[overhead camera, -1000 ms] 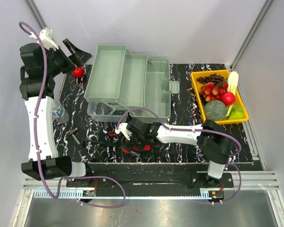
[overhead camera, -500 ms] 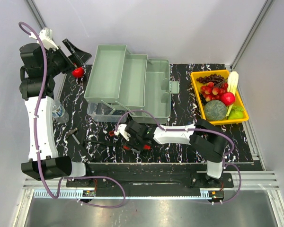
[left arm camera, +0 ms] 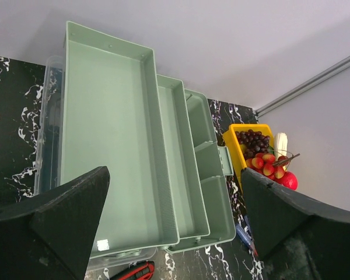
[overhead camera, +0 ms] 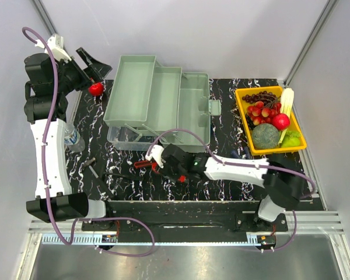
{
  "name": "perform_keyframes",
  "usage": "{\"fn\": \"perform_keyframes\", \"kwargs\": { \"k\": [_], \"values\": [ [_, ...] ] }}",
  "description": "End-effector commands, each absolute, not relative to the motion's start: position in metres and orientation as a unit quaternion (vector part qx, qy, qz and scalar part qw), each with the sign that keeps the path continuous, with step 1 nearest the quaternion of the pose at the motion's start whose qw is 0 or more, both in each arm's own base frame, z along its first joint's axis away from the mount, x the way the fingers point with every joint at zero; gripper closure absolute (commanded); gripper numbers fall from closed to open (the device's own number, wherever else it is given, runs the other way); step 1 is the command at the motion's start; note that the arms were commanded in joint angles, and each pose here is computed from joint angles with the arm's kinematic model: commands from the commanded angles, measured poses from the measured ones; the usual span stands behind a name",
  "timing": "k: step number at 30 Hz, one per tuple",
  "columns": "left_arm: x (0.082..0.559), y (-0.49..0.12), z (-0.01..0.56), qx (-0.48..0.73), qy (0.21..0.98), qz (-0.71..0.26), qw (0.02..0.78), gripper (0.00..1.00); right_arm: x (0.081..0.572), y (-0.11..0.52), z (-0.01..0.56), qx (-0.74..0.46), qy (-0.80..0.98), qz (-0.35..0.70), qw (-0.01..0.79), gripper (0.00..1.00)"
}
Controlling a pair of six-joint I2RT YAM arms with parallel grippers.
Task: Pack the tool kit
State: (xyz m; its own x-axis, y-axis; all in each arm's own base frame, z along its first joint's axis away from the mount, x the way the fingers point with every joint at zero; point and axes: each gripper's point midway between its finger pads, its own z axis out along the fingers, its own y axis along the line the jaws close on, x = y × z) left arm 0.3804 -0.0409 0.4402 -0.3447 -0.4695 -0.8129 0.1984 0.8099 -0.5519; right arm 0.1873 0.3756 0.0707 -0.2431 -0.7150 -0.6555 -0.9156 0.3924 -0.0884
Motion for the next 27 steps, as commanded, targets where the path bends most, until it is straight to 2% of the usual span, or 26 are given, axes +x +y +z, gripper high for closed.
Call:
{"fn": "perform_keyframes", "kwargs": {
  "k": [1,6,11,15,20,27],
  "values": [
    [0.381,-0.034,0.453,-0.087,0.753,-0.278,0.591,0.01,0.204,0.390,0.165,-0.477,0.741,0.198,0.430,0.79],
    [0.381,-0.031,0.456,-0.092,0.750,-0.272,0.596,0.01,0.226,0.385,0.243,-0.395,0.727,0.229,0.513,0.75],
    [0.381,-0.030,0.458,-0.096,0.747,-0.271,0.600,0.01,0.280,0.363,0.307,-0.240,0.730,0.309,0.560,0.71],
    [0.380,-0.030,0.461,-0.089,0.744,-0.267,0.606,0.01,0.332,0.356,0.344,-0.140,0.724,0.325,0.593,0.67],
    [0.383,-0.029,0.461,-0.090,0.745,-0.267,0.605,0.01,0.393,0.371,0.352,-0.032,0.736,0.294,0.609,0.66],
    [0.381,-0.028,0.462,-0.091,0.744,-0.264,0.607,0.01,0.443,0.372,0.295,0.098,0.795,0.243,0.548,0.70]
  ]
}}
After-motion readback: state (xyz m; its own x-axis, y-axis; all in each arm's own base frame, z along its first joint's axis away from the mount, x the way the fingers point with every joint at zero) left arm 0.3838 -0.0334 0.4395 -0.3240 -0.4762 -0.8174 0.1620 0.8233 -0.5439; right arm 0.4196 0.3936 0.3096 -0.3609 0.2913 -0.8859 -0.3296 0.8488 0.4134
